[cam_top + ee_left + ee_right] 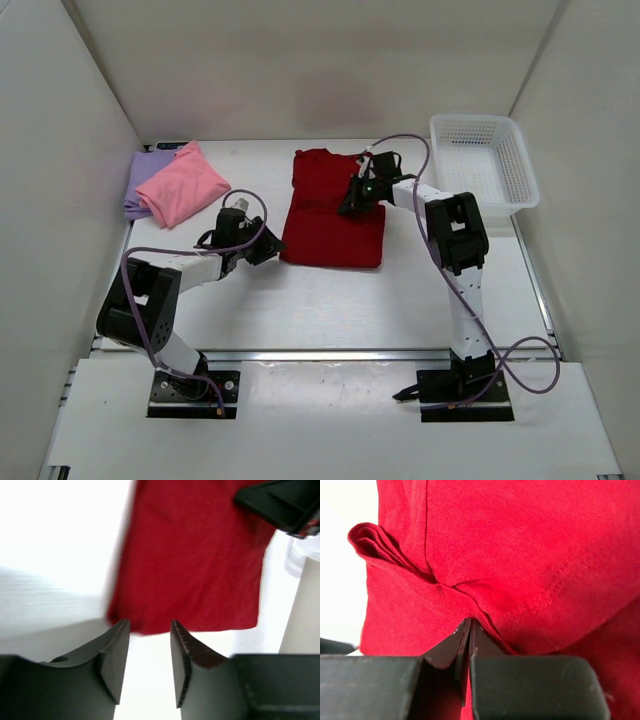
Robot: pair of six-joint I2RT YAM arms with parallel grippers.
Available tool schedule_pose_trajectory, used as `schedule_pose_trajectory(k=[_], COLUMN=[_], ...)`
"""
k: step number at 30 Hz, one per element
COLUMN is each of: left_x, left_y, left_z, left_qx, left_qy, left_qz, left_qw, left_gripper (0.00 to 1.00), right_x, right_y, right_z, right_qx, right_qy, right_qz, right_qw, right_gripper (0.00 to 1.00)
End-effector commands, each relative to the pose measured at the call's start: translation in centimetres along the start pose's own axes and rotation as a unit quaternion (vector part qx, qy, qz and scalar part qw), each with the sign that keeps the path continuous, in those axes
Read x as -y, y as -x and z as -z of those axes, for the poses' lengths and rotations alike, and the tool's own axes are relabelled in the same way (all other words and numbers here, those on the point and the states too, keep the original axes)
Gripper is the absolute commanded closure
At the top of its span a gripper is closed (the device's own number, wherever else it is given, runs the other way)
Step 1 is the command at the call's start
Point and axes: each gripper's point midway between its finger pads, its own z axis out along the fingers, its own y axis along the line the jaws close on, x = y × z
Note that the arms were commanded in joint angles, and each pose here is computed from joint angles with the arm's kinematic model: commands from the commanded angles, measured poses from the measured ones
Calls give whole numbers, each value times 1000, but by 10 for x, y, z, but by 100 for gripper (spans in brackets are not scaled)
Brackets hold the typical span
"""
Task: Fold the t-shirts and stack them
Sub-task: Fold the folded rectangular tshirt in 1/3 of the way, then grab one side of the 2/3 rectangular tshirt with both arms
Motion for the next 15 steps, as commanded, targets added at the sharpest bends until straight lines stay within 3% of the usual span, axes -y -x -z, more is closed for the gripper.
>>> schedule_pose_trajectory(k=[1, 4, 6, 8, 11, 13, 15], left_x=[-17, -24, -29, -27, -17, -6, -1], left_y=[0, -7, -8, -4, -5, -6, -9], left_z=[9, 2, -2, -7, -5, -6, -5], left_qx=[5, -14, -20, -16, -13, -19, -15], left_qy=[26, 35, 43, 30, -5, -18, -26], left_qz=[-9, -11, -1, 9, 31, 15, 9], left_qw=[1000, 999, 999, 999, 999, 1000, 1000], left_gripper=[47, 44, 48, 51, 43, 36, 33], right_x=[-15, -31, -45, -51, -52, -54, -32], right_y=[28, 31, 29, 25, 9, -2, -43], right_z=[20, 42, 66, 82, 114, 138, 145], right_qx=[23, 45, 63, 84, 112, 135, 132], right_qy=[75, 109, 126, 129, 112, 95, 65], right_qz=[-30, -39, -49, -52, -62, -70, -98], right_qw=[996, 992, 989, 987, 985, 984, 984], right_gripper=[100, 99, 90, 74, 64, 63, 63])
